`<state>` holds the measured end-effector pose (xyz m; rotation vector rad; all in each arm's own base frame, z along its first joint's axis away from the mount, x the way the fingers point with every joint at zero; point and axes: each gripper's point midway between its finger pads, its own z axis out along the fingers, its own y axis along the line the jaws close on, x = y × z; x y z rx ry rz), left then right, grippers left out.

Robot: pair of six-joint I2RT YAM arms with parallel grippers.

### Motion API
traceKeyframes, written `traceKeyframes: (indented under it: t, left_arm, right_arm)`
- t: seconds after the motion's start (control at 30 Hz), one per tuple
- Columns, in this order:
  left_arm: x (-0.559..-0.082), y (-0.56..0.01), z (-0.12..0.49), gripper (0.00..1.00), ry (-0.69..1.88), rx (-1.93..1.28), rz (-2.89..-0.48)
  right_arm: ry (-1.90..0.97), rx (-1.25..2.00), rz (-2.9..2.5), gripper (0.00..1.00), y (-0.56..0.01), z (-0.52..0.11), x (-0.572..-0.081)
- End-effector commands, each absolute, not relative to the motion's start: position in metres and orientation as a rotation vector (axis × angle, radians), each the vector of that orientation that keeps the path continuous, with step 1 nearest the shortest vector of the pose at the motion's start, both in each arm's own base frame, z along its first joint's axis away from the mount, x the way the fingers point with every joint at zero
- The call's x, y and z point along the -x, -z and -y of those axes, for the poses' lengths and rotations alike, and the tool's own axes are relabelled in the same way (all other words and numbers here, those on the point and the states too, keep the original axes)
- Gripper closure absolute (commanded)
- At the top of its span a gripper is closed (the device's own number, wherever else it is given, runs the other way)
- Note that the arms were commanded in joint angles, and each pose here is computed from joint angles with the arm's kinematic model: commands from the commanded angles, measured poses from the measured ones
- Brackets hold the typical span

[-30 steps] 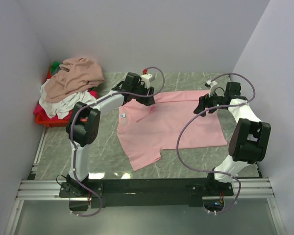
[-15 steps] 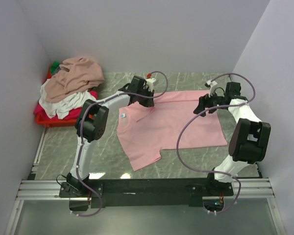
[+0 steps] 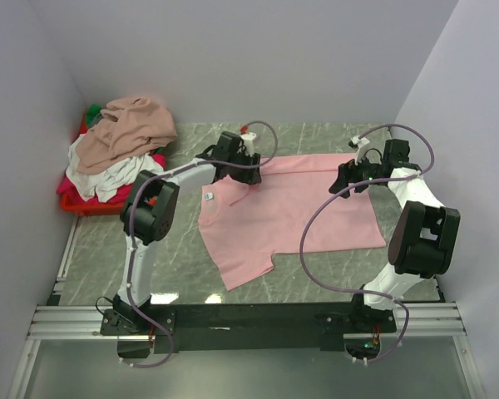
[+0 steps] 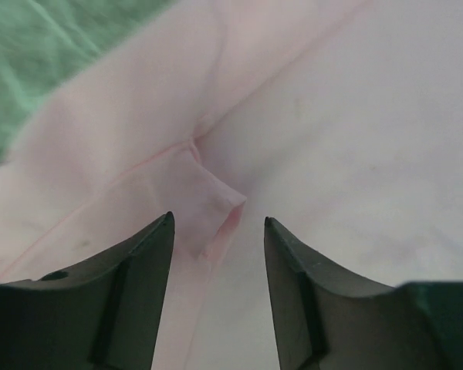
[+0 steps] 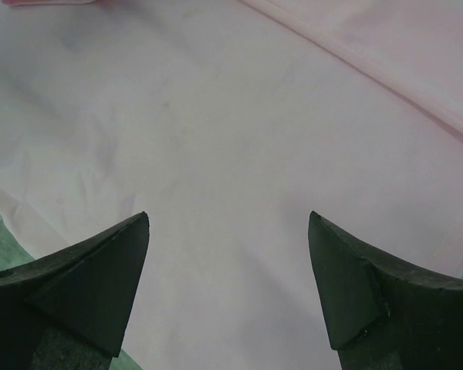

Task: Fold and stack the t-shirts
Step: Fold the tshirt

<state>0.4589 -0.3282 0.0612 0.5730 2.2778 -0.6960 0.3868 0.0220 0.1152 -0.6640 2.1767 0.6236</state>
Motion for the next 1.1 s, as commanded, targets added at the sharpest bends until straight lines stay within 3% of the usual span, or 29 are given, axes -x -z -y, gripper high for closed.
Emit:
traceKeyframes:
  t: [0.0,0.23,0.43,1.07]
  left_arm:
    - [-0.507,-0.174,0.287,0.44,0.694,-0.251,-2.04]
    - [-0.504,-0.145,0.208,0.42,0.757,0.249,-2.119]
    - [-0.51,-0.11,0.169,0.51,0.624,0.584,-2.184]
    - [-0.529,-0.054,0.152,0.52,0.459,0.75,-2.298]
  right_arm:
    - [-0.561,0.652,-2.12,0.1,-0.145,-0.011,-0.395]
    - [-0.578,0.613,-2.13,0.1,-0.14,-0.008,-0.401]
    - [-0.582,0.603,-2.142,0.1,-0.136,-0.007,-0.403]
    - [-0.582,0.594,-2.157,0.1,-0.13,-0.005,-0.403]
